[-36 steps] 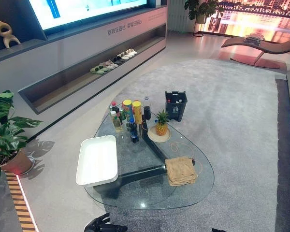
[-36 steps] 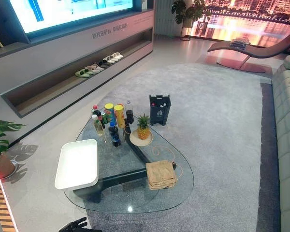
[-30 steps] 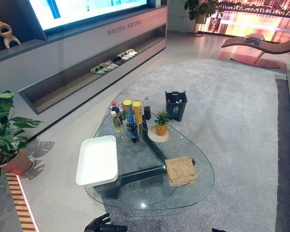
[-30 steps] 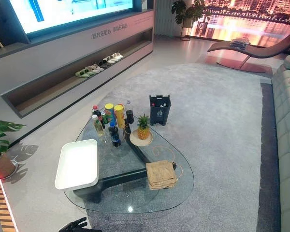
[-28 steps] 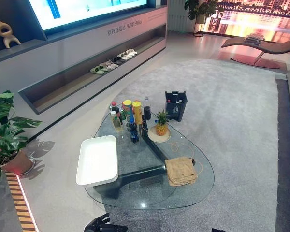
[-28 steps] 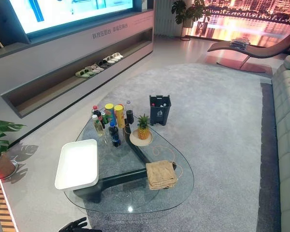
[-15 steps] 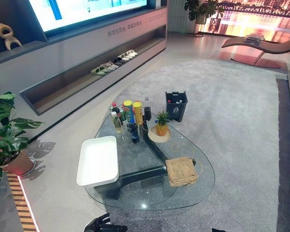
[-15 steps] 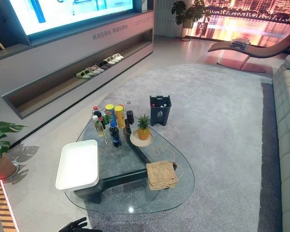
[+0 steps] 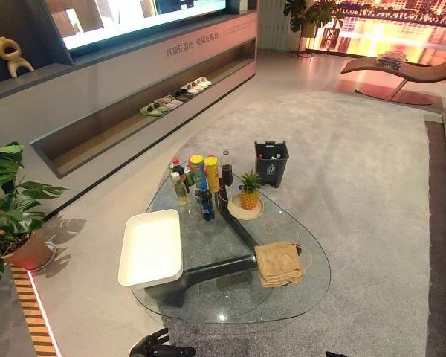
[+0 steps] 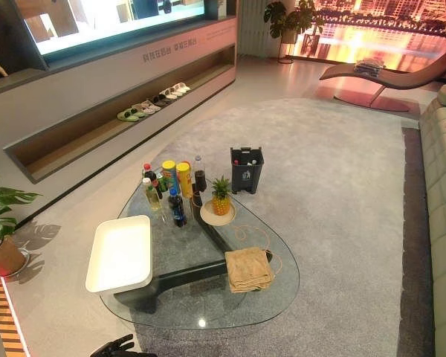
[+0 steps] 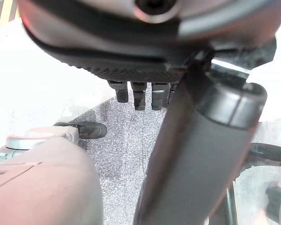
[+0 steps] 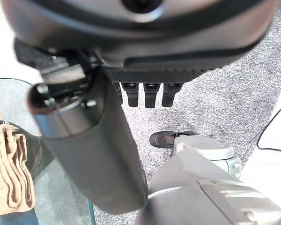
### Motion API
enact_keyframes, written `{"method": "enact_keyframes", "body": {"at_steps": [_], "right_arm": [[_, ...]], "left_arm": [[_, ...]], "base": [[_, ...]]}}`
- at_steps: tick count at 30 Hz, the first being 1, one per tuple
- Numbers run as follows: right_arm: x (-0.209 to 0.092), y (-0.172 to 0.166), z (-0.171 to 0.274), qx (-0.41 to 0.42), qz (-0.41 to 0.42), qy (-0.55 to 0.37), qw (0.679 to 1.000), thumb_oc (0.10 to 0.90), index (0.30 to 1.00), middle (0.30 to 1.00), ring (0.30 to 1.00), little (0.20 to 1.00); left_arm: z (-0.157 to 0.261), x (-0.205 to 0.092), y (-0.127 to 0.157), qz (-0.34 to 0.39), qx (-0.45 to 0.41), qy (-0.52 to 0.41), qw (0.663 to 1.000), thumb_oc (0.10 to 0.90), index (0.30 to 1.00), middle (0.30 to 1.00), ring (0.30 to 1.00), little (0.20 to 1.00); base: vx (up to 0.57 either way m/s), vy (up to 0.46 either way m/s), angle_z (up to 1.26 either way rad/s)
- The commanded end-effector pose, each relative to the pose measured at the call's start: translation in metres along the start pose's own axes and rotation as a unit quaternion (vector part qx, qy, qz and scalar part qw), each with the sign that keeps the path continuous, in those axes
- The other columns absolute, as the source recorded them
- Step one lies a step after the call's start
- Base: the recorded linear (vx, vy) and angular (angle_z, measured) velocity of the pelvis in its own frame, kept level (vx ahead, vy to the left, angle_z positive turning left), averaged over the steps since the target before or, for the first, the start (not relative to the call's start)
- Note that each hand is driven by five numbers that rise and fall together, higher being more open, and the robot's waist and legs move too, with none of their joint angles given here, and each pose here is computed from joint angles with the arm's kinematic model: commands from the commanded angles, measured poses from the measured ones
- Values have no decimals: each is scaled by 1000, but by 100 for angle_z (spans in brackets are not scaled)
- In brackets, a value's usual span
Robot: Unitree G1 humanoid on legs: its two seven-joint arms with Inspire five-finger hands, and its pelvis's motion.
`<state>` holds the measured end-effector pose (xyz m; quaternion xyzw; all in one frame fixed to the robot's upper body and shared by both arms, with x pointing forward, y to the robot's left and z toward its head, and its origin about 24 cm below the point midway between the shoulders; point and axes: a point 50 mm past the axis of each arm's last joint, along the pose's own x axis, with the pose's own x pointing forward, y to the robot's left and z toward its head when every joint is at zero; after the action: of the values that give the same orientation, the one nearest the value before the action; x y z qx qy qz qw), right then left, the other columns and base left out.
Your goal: Wipe the table with a cloth and put it in the basket.
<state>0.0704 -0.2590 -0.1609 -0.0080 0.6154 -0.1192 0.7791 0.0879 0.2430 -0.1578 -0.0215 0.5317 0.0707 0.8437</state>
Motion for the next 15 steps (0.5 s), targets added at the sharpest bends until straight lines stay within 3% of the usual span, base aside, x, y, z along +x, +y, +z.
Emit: {"method": "enact_keyframes", "body": {"at_steps": [1,15], "right_arm": [[0,-3,32,2,-9,-36,999,800,900,900,900,900],[-1,-12,19,-7,-18,-18,1000,800,900,900,900,900]], "left_arm": [[37,6,2,8,3,-47,999,800,900,900,900,900],[35,3,14,33,-16,-60,997,800,900,900,900,900]], "base": [[0,0,0],[53,-4,0]]}}
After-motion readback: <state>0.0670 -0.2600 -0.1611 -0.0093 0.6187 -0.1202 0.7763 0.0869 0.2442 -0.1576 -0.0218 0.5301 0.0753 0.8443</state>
